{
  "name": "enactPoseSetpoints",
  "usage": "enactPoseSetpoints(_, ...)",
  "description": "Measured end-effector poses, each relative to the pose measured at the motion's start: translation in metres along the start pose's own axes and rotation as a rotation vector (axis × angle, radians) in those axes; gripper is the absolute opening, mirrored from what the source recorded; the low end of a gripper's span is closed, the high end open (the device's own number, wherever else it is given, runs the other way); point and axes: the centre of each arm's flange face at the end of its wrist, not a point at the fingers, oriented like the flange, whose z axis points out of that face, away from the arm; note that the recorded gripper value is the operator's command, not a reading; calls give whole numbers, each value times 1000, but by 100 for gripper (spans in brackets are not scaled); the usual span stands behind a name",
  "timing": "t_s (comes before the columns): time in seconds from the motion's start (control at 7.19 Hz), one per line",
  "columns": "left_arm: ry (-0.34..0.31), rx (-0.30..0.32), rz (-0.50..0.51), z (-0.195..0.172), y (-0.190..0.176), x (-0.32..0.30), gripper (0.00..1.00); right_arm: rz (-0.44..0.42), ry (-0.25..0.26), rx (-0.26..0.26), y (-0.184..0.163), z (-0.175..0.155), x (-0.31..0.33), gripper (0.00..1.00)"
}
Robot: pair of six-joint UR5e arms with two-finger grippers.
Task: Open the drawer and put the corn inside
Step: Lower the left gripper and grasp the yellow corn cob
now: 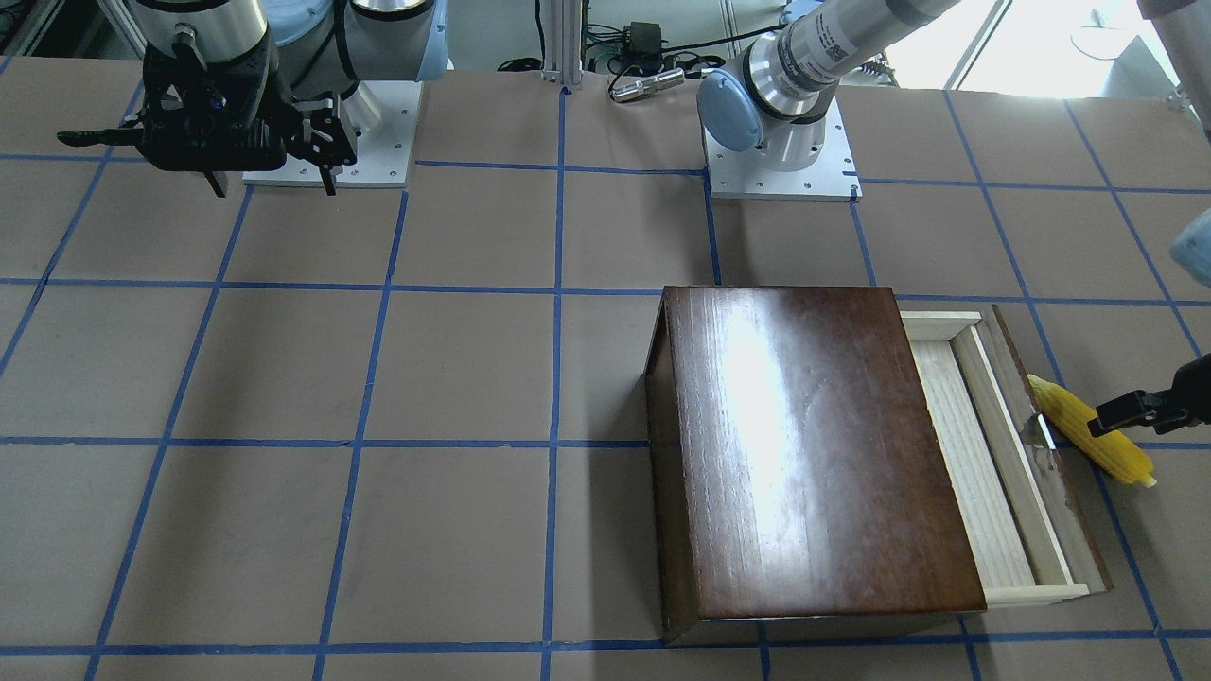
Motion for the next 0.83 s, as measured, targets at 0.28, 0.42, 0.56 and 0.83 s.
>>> enactPoseSetpoints(0.28, 6, -8, 1, 22, -4, -4, 100, 0, 0, 1, 0, 0, 0, 100)
enactPoseSetpoints(0.42, 8, -11, 2, 31, -6, -5, 100, 0, 0, 1, 0, 0, 0, 100)
enactPoseSetpoints(0.56, 12, -17, 4, 39, -7, -6, 100, 0, 0, 1, 0, 0, 0, 100)
enactPoseSetpoints(0.83, 23, -29, 6, 51, -8, -6, 92, 0, 0, 1, 0, 0, 0, 100)
